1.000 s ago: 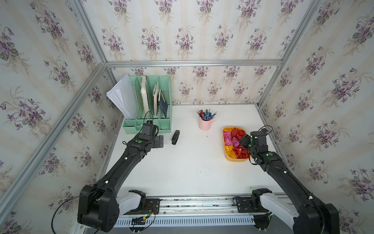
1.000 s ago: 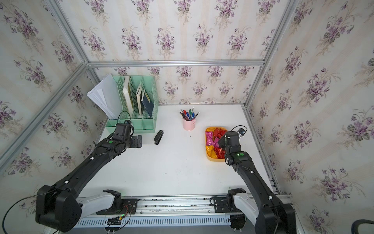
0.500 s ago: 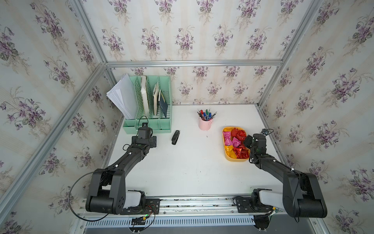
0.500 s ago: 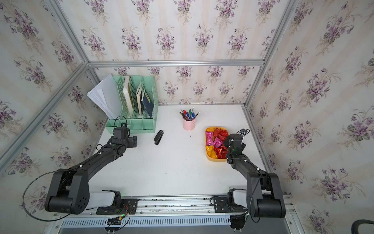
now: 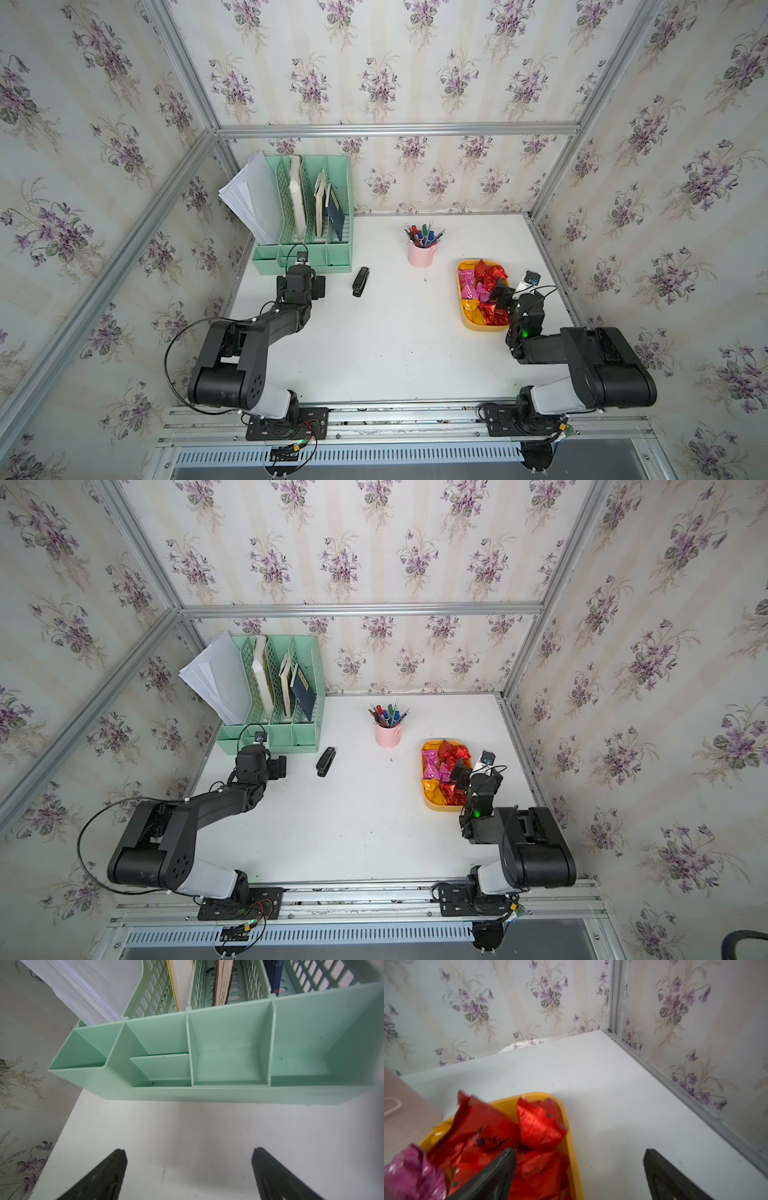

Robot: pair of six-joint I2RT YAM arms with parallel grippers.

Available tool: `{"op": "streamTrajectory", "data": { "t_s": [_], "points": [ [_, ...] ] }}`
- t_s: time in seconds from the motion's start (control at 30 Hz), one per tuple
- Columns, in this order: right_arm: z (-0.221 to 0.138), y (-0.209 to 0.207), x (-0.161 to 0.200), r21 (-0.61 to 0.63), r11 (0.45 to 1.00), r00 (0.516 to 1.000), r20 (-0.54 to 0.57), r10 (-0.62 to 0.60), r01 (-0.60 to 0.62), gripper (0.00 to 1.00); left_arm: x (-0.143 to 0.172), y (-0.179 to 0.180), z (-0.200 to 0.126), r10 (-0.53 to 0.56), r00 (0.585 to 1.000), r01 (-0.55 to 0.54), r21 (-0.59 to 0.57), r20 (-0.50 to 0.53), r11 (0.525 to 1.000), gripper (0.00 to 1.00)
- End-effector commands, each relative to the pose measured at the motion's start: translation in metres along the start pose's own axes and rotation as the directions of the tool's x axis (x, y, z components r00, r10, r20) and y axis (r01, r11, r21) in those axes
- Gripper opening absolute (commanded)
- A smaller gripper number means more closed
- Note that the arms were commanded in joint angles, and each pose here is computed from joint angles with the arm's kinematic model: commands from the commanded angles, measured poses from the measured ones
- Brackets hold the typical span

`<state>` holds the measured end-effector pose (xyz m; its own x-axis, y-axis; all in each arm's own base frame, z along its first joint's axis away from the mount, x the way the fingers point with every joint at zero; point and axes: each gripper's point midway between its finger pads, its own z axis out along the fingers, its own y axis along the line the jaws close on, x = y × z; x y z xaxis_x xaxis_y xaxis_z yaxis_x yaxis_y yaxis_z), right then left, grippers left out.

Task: Put the tea bags into the storage box
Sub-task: Reset both arms

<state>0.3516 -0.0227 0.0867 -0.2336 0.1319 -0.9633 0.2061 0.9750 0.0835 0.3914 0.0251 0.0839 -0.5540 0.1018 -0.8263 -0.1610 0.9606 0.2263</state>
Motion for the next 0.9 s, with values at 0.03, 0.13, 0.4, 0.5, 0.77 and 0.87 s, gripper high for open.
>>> {"op": "streamTrajectory", "data": {
  "t_s": [0.03, 0.13, 0.4, 0.5, 0.77, 0.87],
  "points": [
    [-0.004, 0.010, -0.046, -0.046, 0.999, 0.982, 0.189, 0.005, 0.004, 1.00, -0.018, 0.002, -0.005, -0.033, 0.993, 0.033, 0.003, 0.111, 0.999, 0.99],
    [0.000, 0.010, -0.043, -0.036, 0.999, 0.987, 0.160, 0.007, -0.001, 1.00, -0.016, 0.003, -0.006, -0.046, 0.991, 0.045, 0.013, 0.123, 0.999, 0.99],
    [0.002, 0.012, -0.044, -0.043, 0.999, 0.986, 0.165, -0.003, 0.011, 1.00, -0.009, -0.002, -0.005, -0.039, 0.988, 0.034, 0.035, 0.148, 0.999, 0.99],
    [0.007, 0.023, -0.039, -0.095, 0.994, 0.991, 0.127, -0.036, 0.049, 1.00, -0.010, -0.002, -0.005, -0.040, 0.987, 0.036, 0.032, 0.153, 0.999, 0.99],
    [0.011, 0.035, -0.035, -0.154, 0.985, 0.992, 0.107, -0.062, 0.078, 1.00, -0.010, -0.002, -0.006, -0.038, 0.987, 0.034, 0.033, 0.153, 0.999, 0.99],
    [0.008, 0.034, -0.037, -0.154, 0.985, 0.991, 0.119, -0.062, 0.080, 1.00, -0.010, -0.002, -0.006, -0.040, 0.987, 0.036, 0.034, 0.153, 0.999, 0.99]
  ]
}}
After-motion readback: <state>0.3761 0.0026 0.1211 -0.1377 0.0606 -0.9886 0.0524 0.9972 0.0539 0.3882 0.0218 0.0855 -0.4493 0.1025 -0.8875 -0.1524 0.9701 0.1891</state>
